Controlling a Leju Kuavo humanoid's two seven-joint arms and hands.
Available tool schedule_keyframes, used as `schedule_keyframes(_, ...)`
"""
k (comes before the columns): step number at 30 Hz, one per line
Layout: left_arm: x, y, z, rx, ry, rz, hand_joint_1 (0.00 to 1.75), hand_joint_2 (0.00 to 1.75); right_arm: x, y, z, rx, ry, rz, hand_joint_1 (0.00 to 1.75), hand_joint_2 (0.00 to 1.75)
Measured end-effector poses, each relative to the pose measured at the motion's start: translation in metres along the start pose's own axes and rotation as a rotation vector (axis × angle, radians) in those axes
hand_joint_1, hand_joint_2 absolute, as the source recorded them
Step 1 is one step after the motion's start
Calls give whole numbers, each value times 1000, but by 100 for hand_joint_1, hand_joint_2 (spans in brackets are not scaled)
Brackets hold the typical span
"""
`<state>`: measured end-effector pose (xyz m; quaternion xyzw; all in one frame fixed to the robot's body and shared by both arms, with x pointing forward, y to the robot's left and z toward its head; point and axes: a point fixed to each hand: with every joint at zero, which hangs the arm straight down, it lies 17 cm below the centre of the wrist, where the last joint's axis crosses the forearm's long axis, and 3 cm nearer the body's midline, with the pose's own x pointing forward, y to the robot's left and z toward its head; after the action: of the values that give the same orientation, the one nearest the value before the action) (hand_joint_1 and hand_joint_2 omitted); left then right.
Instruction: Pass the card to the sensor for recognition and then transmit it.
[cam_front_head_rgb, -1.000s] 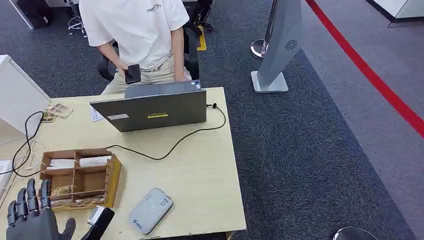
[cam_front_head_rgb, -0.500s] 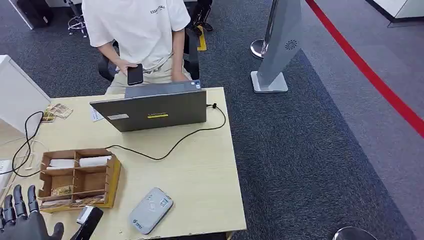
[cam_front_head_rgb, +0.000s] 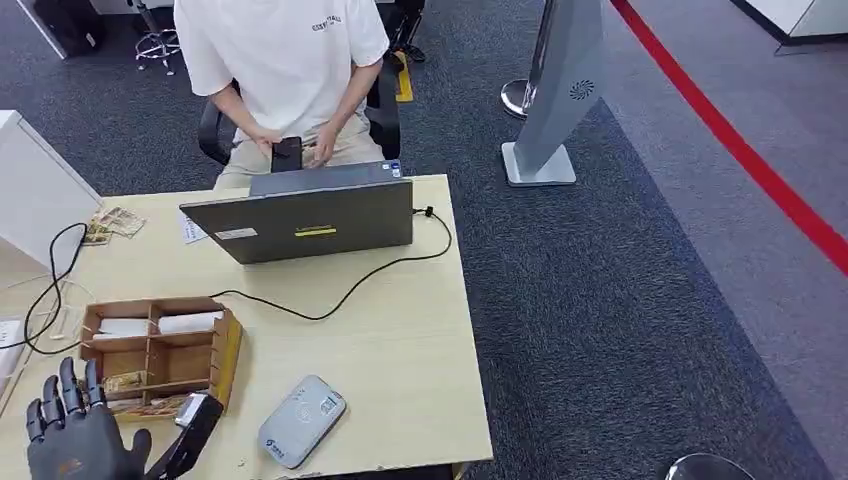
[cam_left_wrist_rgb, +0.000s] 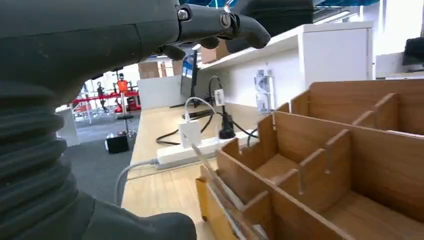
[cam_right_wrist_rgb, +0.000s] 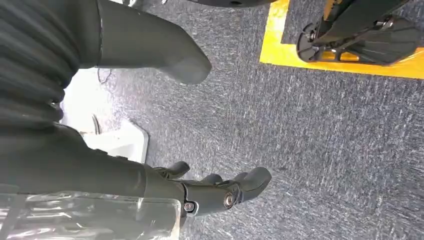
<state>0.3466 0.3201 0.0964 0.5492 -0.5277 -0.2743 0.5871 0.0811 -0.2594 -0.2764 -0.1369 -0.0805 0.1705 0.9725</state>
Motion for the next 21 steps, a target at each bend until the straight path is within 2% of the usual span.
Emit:
schedule_keyframes(6, 15, -10, -3, -14, -37, 3, 0, 175, 0, 0, 0, 0, 0, 3, 0, 175)
schedule_keyframes(21, 21, -28, 1, -59, -61, -4, 0, 175, -1, 0, 0, 1, 4, 14, 0, 175)
